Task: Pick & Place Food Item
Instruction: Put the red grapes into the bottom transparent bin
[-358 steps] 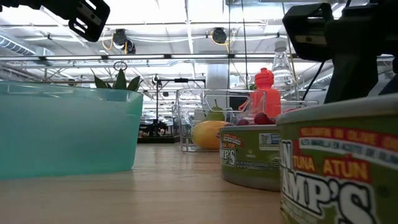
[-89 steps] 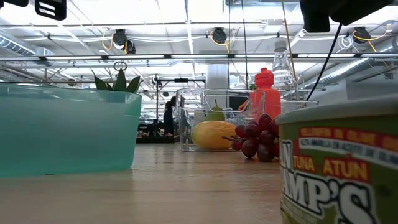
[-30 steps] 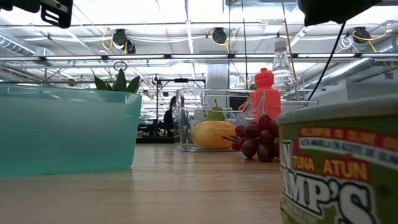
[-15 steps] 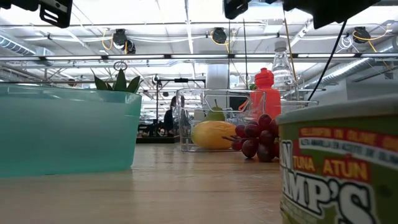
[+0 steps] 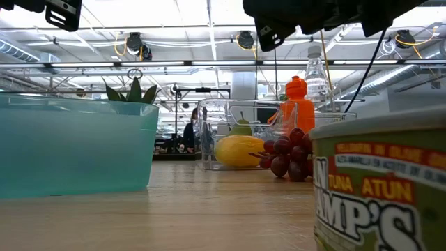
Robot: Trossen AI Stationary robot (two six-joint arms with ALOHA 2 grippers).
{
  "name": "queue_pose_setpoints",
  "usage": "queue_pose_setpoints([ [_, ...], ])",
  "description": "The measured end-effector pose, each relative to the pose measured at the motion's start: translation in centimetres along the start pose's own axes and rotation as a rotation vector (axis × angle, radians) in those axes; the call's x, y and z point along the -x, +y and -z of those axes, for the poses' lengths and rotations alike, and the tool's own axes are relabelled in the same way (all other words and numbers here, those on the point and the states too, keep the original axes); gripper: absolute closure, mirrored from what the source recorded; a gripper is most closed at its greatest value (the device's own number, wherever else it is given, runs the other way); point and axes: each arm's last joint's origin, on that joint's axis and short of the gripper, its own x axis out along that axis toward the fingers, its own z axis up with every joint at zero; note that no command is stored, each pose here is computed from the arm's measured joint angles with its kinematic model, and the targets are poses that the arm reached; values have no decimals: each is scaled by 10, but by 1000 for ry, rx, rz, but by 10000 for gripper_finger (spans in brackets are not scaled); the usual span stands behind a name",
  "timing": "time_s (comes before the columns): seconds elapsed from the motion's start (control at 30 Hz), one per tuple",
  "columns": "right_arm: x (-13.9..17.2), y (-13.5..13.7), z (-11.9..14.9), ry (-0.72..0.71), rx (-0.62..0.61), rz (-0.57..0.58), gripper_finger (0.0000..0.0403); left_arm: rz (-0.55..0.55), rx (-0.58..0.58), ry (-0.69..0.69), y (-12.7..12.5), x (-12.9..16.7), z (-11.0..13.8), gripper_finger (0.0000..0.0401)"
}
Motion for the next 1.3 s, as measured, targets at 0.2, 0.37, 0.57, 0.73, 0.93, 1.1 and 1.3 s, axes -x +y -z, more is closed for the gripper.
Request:
queue_pose_setpoints([
  [0.2, 0, 0, 0, -1, 7, -5, 399, 0, -4, 4, 0, 0, 0, 350],
  [0.37, 0, 1, 0, 0, 7, -11, 399, 0, -6, 10, 0, 0, 1, 350],
  [0.57, -3, 31, 7, 237, -77, -145, 402, -137, 61, 11, 4, 0, 1, 350],
  [0.73, -4, 68, -10, 382, -20, -36, 402, -148, 58, 16, 4, 0, 2, 350],
  [0.93, -2, 107, -19, 320, 18, -101, 402, -166, 83, -4, 6, 0, 0, 350],
  [1.1, -11, 134, -5, 316, 7, -62, 402, -226, 177, -18, 16, -3, 1, 350],
  [1.3, -26, 167, 13, 253, -53, -125, 402, -233, 244, 46, 20, -15, 8, 350],
])
